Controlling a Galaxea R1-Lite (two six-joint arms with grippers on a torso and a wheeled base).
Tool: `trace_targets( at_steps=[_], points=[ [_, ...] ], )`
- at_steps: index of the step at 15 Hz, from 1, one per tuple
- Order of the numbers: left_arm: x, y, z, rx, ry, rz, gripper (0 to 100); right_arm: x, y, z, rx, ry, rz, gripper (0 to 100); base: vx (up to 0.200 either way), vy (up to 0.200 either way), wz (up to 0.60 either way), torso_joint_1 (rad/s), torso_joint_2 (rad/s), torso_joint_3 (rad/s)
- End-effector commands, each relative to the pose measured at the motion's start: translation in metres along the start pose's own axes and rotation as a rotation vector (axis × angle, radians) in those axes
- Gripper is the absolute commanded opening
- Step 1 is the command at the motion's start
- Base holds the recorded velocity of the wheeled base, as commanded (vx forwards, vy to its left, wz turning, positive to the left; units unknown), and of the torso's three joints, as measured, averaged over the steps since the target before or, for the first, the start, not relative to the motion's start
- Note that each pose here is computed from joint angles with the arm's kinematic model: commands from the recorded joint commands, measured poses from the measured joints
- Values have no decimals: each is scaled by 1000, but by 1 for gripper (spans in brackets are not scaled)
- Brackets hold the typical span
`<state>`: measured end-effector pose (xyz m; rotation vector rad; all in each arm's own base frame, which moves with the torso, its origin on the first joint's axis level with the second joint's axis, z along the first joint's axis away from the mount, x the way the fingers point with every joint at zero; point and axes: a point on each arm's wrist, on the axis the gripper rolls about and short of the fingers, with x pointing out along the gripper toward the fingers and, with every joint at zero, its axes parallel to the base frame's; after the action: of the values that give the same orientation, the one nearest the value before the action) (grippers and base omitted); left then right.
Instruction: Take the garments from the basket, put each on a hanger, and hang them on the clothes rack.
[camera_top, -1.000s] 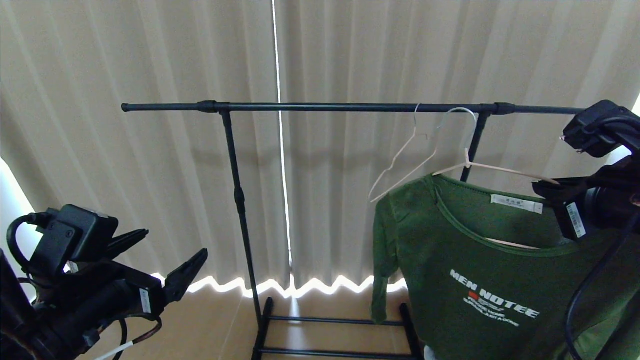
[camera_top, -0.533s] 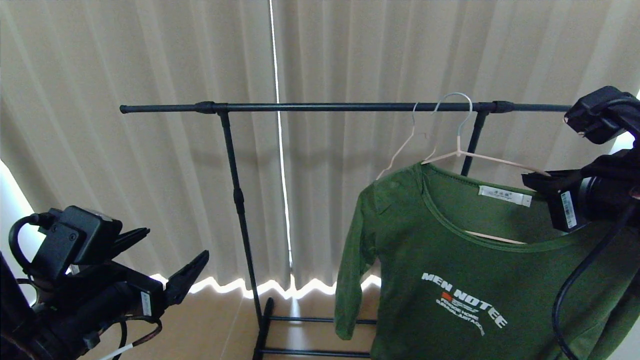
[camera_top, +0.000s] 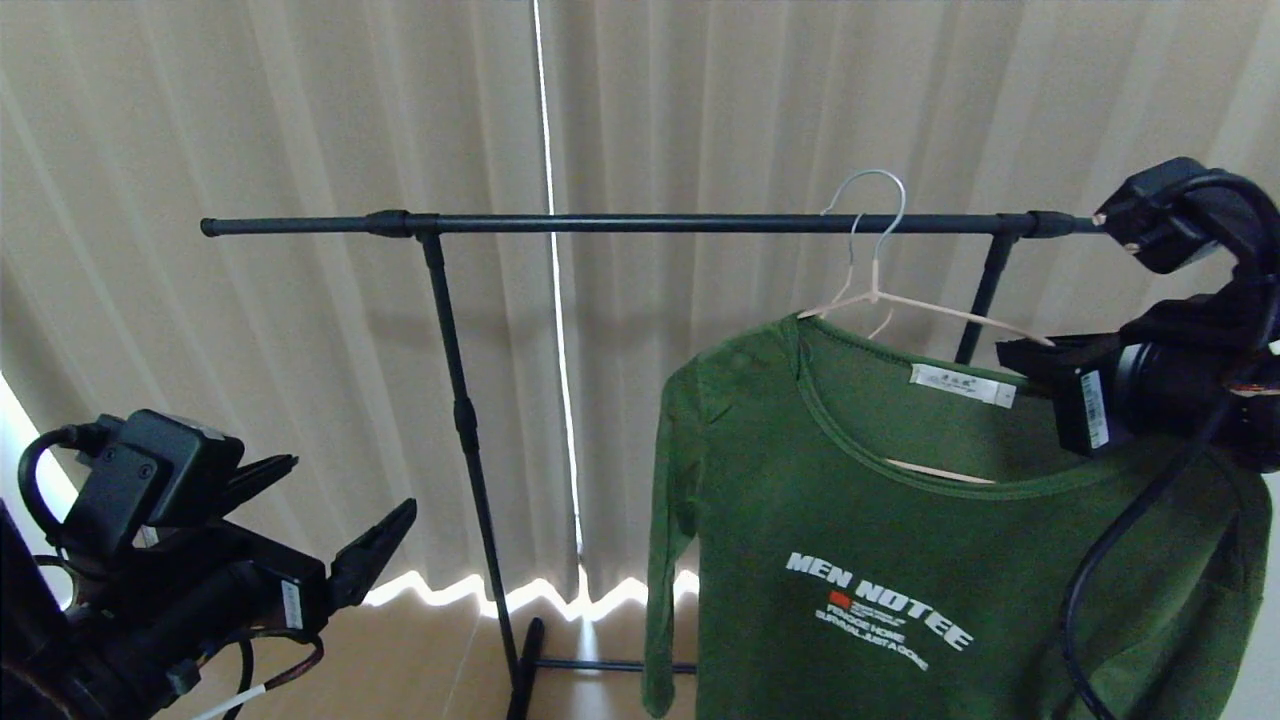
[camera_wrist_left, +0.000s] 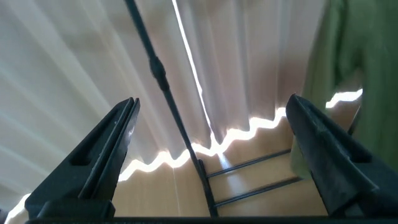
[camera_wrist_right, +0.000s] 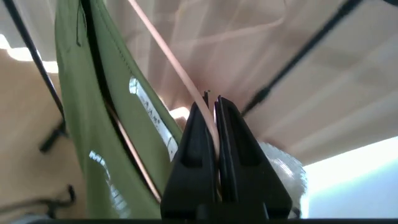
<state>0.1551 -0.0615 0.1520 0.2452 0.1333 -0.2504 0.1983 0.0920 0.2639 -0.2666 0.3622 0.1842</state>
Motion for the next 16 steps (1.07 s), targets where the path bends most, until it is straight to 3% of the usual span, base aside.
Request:
trace_targets(
  at_steps=[1,5,11,16],
  points=[
    [0,0,-1,1,5,-3,100,12,8,0,-15,26,21,0,200,0,0,7,7,-2],
    [-2,-3,-4,5,12,-18,100,41,20,8,-6,-25,19,0,0,0,0,0,0,0],
    [-4,-5,-3,6,5,-29,100,110,40,32,37,-4,8,0,0,0,0,0,0,0],
    [-6,-4,-2,4,-7,-25,100,156,46,31,40,29,-16,0,0,0,0,0,0,0]
  ],
)
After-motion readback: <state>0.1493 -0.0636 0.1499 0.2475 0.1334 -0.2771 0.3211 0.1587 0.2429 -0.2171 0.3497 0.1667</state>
